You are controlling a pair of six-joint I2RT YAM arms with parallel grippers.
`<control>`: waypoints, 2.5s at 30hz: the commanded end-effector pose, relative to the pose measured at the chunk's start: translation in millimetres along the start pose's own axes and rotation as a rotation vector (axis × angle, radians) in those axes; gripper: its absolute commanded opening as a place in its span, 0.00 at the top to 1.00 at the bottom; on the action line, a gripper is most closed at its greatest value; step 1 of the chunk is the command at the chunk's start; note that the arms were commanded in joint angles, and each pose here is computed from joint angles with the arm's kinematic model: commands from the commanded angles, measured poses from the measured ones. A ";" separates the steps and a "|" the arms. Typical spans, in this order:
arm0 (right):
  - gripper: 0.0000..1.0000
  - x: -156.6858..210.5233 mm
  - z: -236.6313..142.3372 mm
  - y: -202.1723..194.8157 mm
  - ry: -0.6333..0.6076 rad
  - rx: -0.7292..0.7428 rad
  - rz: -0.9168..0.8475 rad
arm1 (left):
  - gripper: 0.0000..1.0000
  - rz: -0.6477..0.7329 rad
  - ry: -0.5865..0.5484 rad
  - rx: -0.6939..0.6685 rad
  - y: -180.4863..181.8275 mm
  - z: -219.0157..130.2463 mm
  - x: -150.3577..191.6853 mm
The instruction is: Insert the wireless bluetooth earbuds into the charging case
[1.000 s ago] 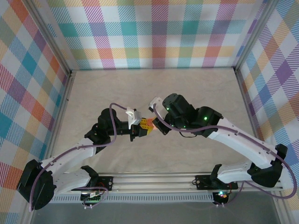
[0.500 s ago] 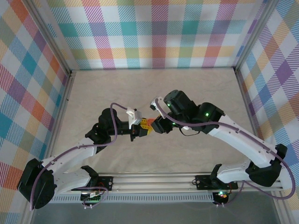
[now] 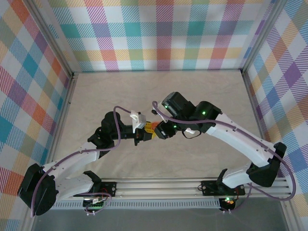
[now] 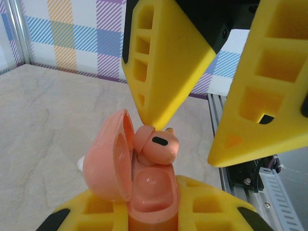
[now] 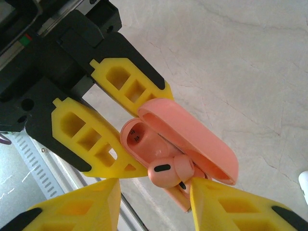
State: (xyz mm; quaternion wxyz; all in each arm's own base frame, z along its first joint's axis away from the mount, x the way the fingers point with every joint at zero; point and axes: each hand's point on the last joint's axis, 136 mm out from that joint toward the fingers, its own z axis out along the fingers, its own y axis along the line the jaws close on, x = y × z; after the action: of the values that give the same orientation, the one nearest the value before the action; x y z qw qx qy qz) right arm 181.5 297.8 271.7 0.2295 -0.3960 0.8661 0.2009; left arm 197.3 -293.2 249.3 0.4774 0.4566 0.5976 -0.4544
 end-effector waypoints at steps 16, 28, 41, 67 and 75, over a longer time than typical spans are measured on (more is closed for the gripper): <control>0.59 -11.6 3.0 -6.1 0.006 0.038 -0.015 | 1.00 0.039 -0.051 0.018 -5.0 -1.0 -18.4; 0.70 -8.3 10.4 -7.1 0.035 0.040 -0.018 | 1.00 0.041 -0.053 0.017 -5.3 -1.4 -19.6; 0.77 -4.3 17.2 -9.8 0.066 0.055 -0.020 | 1.00 0.045 -0.052 0.010 -4.1 -1.4 -19.8; 0.93 -61.7 -38.5 -19.9 -0.461 -0.010 0.411 | 1.00 0.060 -0.127 -0.124 18.5 -3.6 -21.2; 0.69 -43.5 -33.5 -1.0 -0.290 -0.043 0.144 | 1.00 0.028 -0.100 -0.126 20.0 -2.8 -20.9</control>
State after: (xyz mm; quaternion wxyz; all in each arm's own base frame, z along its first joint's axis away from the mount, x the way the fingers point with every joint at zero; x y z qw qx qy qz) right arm 212.4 305.2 321.1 0.3392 -0.2386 0.8603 0.2966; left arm 218.4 -288.0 256.1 0.5327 0.4137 0.6020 -0.4274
